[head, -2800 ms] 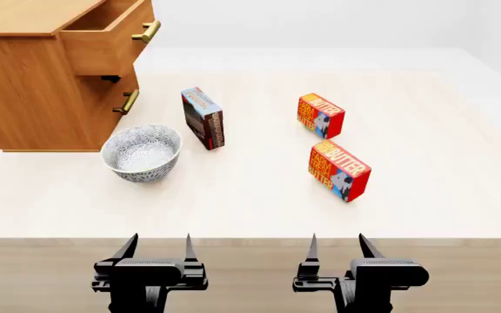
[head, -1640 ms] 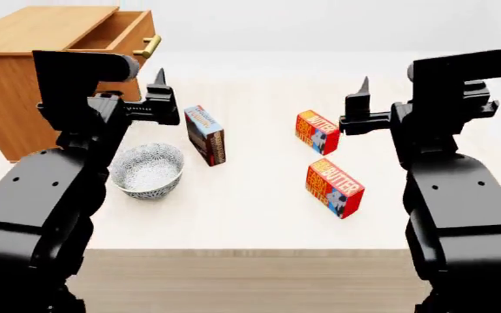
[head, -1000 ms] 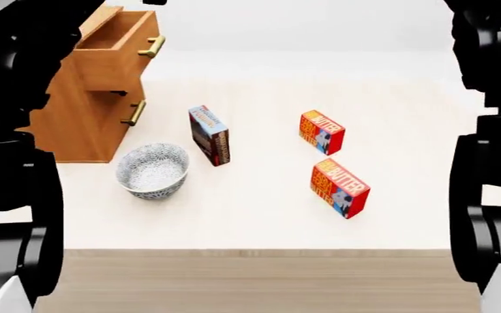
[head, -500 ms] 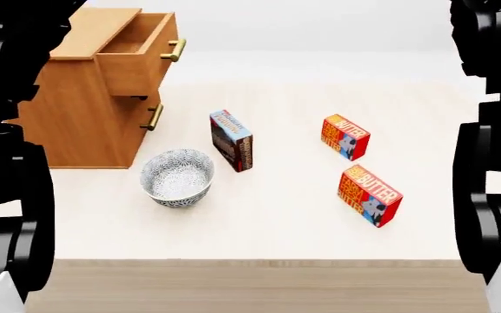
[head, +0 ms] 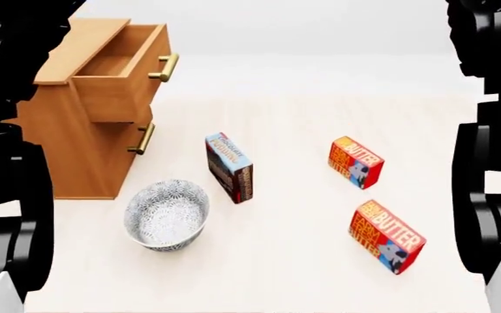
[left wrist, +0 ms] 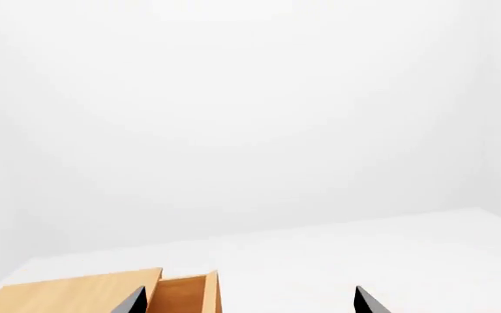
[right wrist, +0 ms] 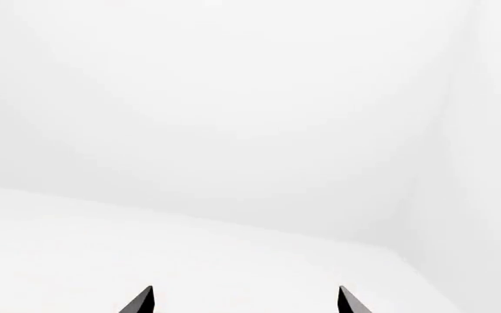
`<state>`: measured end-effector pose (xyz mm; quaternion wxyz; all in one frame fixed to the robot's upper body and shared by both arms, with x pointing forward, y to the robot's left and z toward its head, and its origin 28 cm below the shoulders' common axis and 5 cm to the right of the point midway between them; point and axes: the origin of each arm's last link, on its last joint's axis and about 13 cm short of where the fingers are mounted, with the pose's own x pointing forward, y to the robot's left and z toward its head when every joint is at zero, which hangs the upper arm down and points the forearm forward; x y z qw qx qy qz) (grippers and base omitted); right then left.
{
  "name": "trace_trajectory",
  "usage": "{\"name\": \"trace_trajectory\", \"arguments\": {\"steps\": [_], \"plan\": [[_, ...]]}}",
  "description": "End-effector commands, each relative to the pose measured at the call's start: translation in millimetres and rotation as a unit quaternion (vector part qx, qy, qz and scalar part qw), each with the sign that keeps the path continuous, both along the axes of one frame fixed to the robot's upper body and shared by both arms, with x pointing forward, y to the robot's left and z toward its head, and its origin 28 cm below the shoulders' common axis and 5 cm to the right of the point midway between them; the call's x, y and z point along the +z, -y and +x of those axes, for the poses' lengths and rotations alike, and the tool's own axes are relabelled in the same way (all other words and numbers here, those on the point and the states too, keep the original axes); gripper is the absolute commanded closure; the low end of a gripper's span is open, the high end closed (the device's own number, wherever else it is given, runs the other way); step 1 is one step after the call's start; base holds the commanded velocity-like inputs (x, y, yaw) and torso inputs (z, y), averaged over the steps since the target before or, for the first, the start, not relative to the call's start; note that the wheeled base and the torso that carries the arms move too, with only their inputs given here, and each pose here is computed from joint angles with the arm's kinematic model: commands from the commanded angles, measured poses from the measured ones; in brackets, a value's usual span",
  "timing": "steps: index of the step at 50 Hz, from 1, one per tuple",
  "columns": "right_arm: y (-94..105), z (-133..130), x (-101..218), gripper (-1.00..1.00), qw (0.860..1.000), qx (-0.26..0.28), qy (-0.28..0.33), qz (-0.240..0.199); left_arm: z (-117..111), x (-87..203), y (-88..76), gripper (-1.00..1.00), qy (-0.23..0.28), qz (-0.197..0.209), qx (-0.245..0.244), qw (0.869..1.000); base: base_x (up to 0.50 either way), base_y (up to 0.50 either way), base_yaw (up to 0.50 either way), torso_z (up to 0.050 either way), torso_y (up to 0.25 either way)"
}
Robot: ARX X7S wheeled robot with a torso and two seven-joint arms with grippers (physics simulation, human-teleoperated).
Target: Put the butter at the front in the top drawer of the cabinet and close it.
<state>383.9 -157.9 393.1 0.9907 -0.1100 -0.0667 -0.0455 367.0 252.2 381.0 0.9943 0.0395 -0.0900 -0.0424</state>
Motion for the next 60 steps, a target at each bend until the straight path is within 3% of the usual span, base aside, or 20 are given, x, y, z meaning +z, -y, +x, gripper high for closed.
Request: {"name": "trace_trajectory", "arguments": {"steps": [1, 36, 60], "plan": [[-0.7, 0.3, -0.5, -1.00, 1.000, 0.001, -0.001, 0.003, -0.1, 0.0, 0.0, -1.00, -0.001, 0.001, 0.001, 1.000, 0.34, 0.00, 0.00, 0.000, 0.000], [1.6, 1.7, -8.1, -1.00, 1.000, 0.000, -0.013, 0.010, -0.1, 0.3, -0.2, -1.00, -0.004, 0.009, -0.003, 1.000, 0.35, 0.00, 0.00, 0.000, 0.001], [1.2, 2.9, -13.0, -1.00, 0.999, 0.003, -0.025, 0.023, -0.2, 0.4, -0.2, -1.00, -0.005, 0.013, -0.001, 1.000, 0.06, 0.00, 0.00, 0.000, 0.000]]}}
